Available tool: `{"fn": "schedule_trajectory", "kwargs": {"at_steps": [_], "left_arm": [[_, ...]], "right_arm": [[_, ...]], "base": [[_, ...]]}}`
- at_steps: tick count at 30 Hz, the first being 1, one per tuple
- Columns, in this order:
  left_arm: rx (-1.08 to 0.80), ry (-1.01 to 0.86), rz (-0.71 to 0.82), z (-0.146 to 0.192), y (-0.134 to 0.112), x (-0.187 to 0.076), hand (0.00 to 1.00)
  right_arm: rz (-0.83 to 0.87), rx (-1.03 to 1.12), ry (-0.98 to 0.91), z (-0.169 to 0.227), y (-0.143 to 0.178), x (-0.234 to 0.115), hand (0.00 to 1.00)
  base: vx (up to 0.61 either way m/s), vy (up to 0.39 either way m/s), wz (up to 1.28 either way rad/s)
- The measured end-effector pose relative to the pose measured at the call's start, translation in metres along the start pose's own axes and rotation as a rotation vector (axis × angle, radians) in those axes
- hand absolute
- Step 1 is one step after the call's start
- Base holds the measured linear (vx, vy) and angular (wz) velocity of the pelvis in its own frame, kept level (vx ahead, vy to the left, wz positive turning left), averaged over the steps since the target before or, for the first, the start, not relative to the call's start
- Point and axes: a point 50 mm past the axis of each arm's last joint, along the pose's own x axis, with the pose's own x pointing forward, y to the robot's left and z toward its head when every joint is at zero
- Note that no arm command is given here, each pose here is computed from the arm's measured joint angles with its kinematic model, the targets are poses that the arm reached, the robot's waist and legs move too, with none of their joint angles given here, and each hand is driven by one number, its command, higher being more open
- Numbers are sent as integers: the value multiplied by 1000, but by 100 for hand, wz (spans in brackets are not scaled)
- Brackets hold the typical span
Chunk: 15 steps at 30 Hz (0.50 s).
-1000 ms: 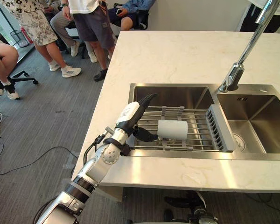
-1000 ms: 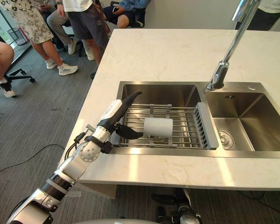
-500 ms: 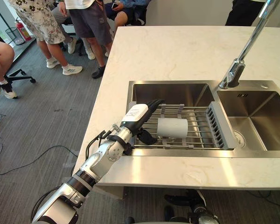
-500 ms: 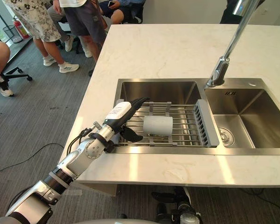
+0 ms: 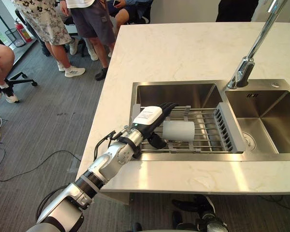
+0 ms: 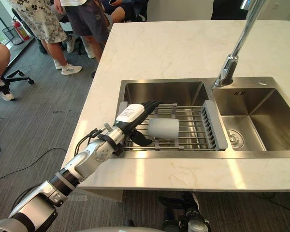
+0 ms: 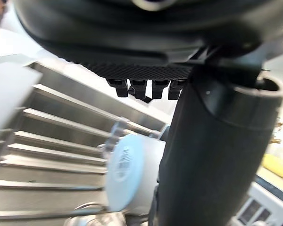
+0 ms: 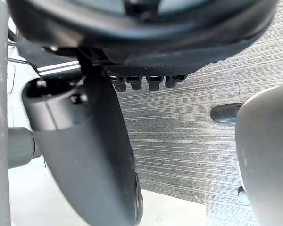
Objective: Walk over to the sink, pick up the cup, carry it to the dishwasher, place the cup inside the dishwasher, then close the dishwasher door
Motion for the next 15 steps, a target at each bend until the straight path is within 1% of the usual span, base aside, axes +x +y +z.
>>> {"fn": "schedule_trajectory", "kwargs": {"at_steps": [5,11,15], "left_arm": [[12,-91,20,24,4,15,100],[37,-113,2,32,1,21,100],[47,-78,-41,24,-6,22,100]], "right_arm": [[0,3,-22,6,0,1,100],[-4,7,-37,10,-1,2,100],[-5,6,-37,11,-2,2,100]], "base": [[-13,-3,0],[0,0,-1],[0,0,1]]}}
